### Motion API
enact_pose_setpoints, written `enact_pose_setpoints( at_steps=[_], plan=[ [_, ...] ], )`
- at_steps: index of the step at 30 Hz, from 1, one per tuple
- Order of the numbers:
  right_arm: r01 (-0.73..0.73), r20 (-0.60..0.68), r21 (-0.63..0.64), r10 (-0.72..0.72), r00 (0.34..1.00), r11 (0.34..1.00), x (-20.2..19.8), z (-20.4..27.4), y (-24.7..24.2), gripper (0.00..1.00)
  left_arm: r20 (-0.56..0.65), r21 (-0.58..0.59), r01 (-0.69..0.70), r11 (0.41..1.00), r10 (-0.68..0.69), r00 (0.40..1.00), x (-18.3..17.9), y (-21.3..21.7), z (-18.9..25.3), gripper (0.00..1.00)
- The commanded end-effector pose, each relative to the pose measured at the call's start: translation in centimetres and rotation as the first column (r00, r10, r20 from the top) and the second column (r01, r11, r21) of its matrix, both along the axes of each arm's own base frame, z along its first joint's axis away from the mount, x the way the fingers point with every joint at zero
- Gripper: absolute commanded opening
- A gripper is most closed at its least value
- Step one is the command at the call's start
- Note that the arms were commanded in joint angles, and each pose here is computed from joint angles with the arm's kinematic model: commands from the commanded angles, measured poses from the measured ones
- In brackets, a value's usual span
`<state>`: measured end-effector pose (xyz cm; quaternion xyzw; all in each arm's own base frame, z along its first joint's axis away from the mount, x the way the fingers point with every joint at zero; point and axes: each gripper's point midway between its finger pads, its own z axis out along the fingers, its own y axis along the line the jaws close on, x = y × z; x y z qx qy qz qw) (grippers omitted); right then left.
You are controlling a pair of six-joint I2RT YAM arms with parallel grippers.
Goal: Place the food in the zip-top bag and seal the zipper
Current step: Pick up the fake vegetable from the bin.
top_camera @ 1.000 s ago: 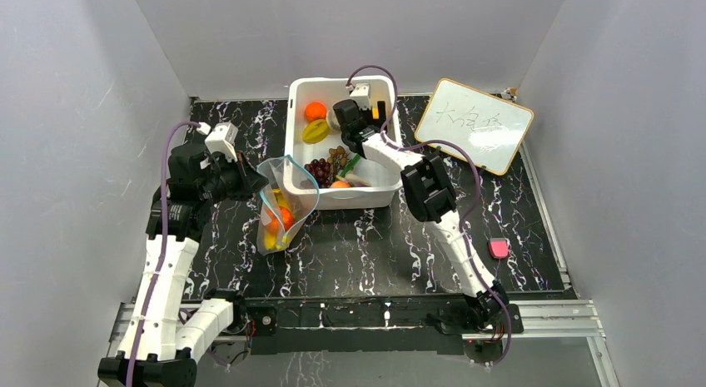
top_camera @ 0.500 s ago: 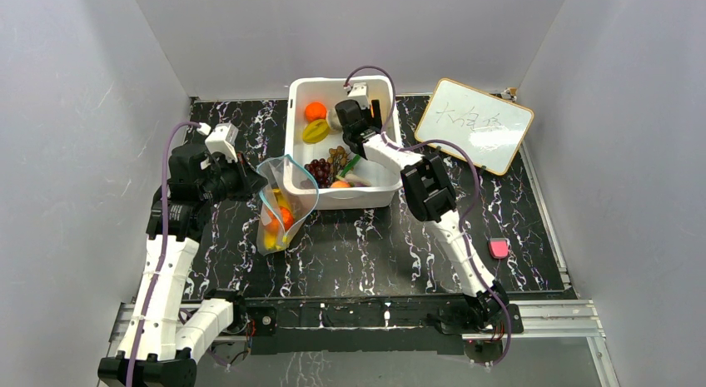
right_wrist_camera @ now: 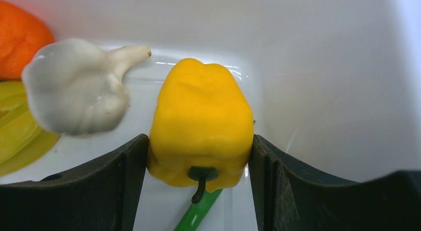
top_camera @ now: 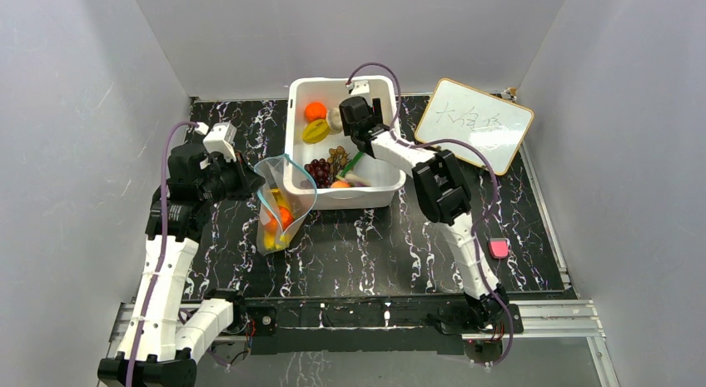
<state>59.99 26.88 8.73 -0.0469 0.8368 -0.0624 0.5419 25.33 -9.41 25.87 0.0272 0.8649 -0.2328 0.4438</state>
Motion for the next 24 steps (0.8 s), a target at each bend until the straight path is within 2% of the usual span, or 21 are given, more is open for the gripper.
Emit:
enact_pose_setpoints(
  at_steps=[1,12,19,24],
  plan=[
    [-0.068,0.079,0.101,0.060,0.995,0.993,-1.3,7.4,0.8,0.41,0.066,-0.015,-0.007,1.000,0.008,0.998,-0.1,-0.1,2.5,0.00],
    [-0.188,0.041,0.224,0.183,0.982,0.956,-7.9,14.5,0.3,0.37,0.051,-0.108,0.019,0.994,-0.013,0.999,0.1,-1.4,3.9,0.00],
    [-0.314,0.009,0.344,0.332,0.943,0.885,-14.3,17.8,0.7,0.36,0.079,-0.146,0.024,0.989,-0.012,0.997,0.5,-1.8,5.4,0.00],
    [-0.393,0.033,0.419,0.418,0.908,0.819,-19.2,21.4,0.9,0.36,0.078,-0.162,0.014,0.987,-0.001,0.997,0.5,-1.9,5.0,0.00]
  ],
)
